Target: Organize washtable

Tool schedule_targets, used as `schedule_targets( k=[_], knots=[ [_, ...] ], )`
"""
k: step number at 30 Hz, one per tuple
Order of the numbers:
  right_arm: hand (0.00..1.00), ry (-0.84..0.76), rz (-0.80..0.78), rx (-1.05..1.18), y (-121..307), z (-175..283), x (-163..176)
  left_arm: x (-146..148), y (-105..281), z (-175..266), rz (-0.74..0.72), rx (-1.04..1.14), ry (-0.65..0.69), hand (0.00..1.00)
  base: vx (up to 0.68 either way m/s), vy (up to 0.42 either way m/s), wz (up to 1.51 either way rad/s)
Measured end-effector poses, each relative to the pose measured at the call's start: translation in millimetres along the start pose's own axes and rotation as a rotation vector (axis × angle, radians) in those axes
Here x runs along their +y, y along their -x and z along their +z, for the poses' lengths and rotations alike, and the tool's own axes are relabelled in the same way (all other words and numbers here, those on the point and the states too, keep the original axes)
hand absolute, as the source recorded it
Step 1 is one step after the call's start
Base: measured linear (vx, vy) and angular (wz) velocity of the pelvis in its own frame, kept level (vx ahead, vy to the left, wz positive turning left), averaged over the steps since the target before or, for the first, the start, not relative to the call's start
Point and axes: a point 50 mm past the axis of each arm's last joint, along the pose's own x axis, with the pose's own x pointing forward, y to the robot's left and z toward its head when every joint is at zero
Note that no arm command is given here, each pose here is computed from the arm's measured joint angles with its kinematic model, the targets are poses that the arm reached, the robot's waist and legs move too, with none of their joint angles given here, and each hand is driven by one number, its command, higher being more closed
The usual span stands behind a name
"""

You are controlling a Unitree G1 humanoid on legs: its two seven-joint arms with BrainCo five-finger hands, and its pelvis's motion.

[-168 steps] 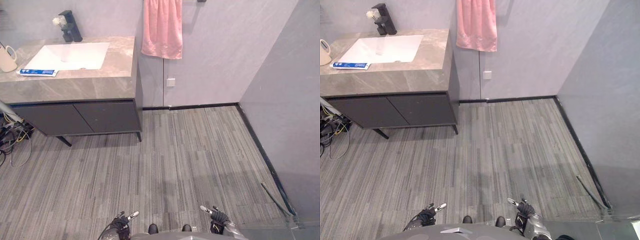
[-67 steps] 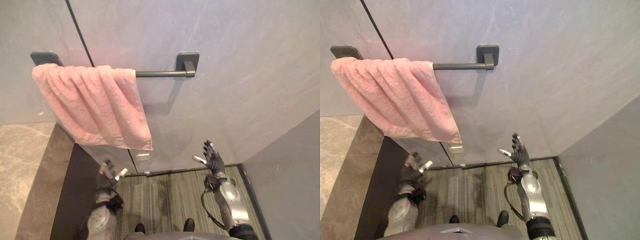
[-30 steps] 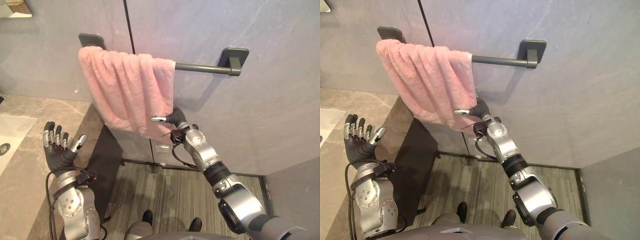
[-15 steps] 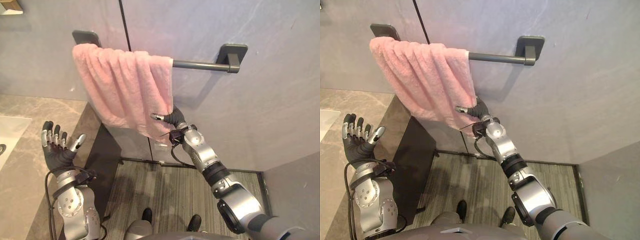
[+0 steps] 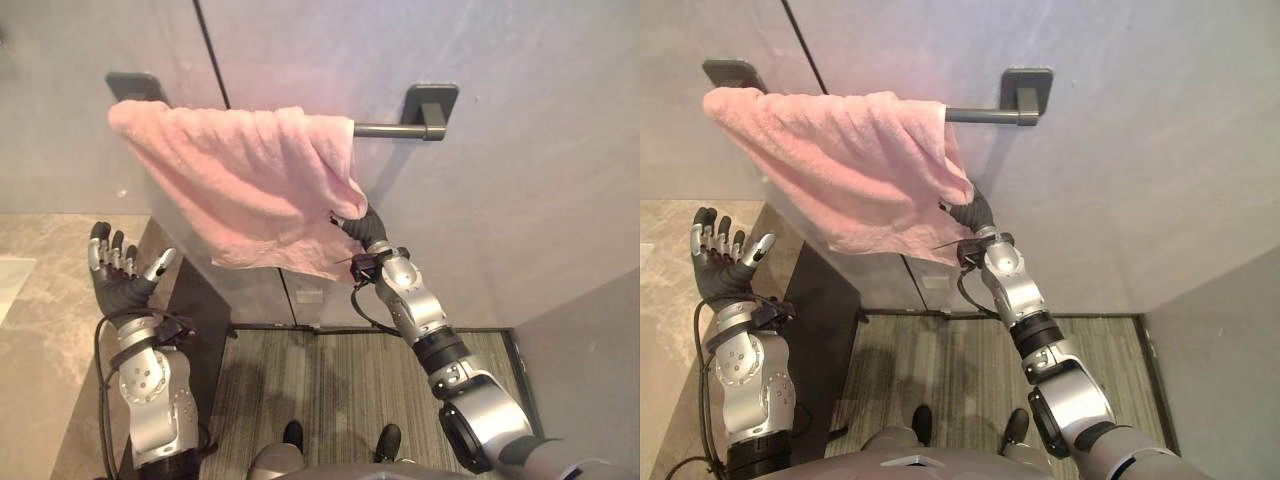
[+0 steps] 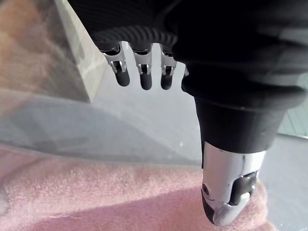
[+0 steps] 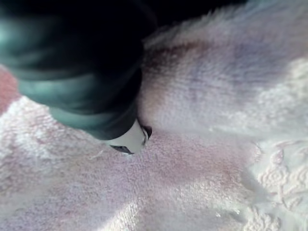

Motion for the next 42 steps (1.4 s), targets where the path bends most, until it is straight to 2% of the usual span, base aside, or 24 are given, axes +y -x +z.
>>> schedule_targets(
  k=[6, 11, 12, 19, 21, 23, 27, 35, 42],
  knots=[
    [1.0, 0.012, 0.003, -0.046, 3, 10, -3, -19, -19, -10, -0.074, 0.03, -0.055, 0.0, -0.01, -0.003, -0.17],
    [1.0, 0.021, 0.018, -0.051, 3, 11, 0, -46, -40, -15, -0.123, 0.036, -0.071, 0.0, -0.05, 0.003, -0.16],
    [1.0, 0.021, 0.02, -0.048, 3, 11, 1, -47, -40, -17, -0.119, 0.043, -0.069, 1.0, -0.06, -0.017, -0.05],
    [1.0, 0.008, 0.119, -0.058, 4, 12, 26, -59, -49, -21, -0.131, 0.056, -0.085, 1.0, -0.07, -0.024, -0.02],
    [1.0, 0.013, 0.142, -0.053, 5, 11, 32, -67, -52, -17, -0.171, 0.037, -0.091, 1.0, -0.07, -0.02, -0.03],
    [1.0, 0.012, 0.167, -0.047, 5, 9, 39, -88, -55, -10, -0.265, 0.006, -0.087, 1.0, -0.06, -0.026, -0.19],
    [1.0, -0.013, 0.174, -0.042, 6, 8, 40, -101, -56, -5, -0.306, -0.013, -0.067, 1.0, -0.01, -0.019, -0.11],
    [1.0, -0.002, 0.17, -0.04, 6, 8, 37, -97, -57, -5, -0.296, -0.012, -0.067, 1.0, 0.0, 0.004, 0.03],
    [1.0, -0.005, 0.161, -0.034, 7, 6, 34, -72, -51, -5, -0.234, -0.016, -0.092, 1.0, -0.01, 0.002, 0.04]
  ],
)
